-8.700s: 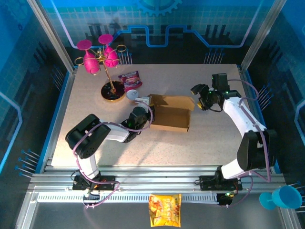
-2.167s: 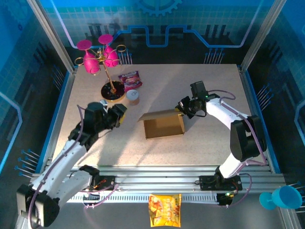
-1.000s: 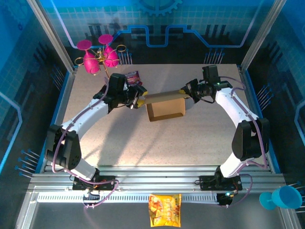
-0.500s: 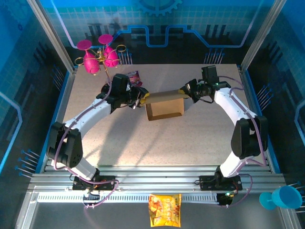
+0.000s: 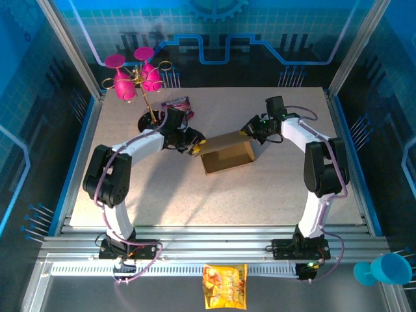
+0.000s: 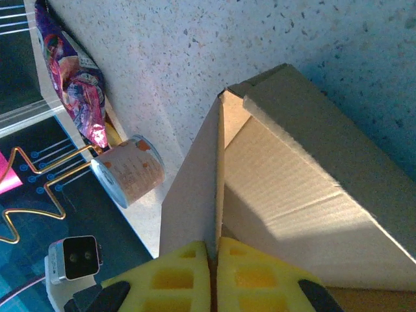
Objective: Fold the paper box
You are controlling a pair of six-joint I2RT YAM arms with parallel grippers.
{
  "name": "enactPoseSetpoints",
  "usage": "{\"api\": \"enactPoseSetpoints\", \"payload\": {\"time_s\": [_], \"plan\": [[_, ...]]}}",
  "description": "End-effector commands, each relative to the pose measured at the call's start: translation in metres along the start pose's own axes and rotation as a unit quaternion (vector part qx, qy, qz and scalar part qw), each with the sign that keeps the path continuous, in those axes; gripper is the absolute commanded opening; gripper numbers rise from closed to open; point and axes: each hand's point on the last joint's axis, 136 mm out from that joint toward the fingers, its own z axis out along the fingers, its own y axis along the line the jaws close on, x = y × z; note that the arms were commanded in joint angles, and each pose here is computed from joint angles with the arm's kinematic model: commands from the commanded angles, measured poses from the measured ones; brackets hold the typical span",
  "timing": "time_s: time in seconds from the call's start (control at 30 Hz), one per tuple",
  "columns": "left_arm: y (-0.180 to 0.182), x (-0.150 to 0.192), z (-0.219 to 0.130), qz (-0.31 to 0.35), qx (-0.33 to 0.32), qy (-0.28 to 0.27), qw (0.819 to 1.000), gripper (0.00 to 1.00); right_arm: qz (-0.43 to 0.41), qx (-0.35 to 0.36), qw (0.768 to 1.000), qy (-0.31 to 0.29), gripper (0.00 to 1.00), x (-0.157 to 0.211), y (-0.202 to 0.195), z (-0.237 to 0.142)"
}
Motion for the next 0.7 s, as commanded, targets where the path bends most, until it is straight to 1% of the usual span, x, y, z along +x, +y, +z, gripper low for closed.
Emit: {"api": "enactPoseSetpoints", "payload": {"time_s": [0.0, 0.1, 0.2, 0.5, 0.57, 0.67], "plan": [[-0.011, -0.006, -0.005, 0.044, 0.005, -0.006, 0.999, 0.37, -0.045, 0.012, 0.999, 0.020, 0.09, 0.006, 0.000, -0.002], [-0.002, -0.004, -0.006, 0.055, -0.014, -0.005, 0.998, 0.37, -0.056, 0.032, 0.998, 0.018, 0.09, 0.006, -0.010, -0.004], [0.002, -0.002, -0.009, 0.064, -0.020, -0.007, 0.998, 0.37, -0.066, 0.043, 0.997, 0.020, 0.10, 0.007, -0.016, -0.004], [0.009, 0.017, -0.001, 0.060, -0.018, 0.010, 0.998, 0.37, -0.082, 0.068, 0.994, 0.026, 0.10, 0.007, -0.029, -0.001], [0.014, 0.022, -0.001, 0.054, -0.027, 0.015, 0.998, 0.37, -0.086, 0.074, 0.993, 0.025, 0.10, 0.006, -0.031, -0.001], [0.024, 0.025, -0.011, 0.052, -0.048, -0.001, 0.997, 0.38, -0.095, 0.081, 0.992, 0.027, 0.10, 0.006, -0.035, 0.000]]}}
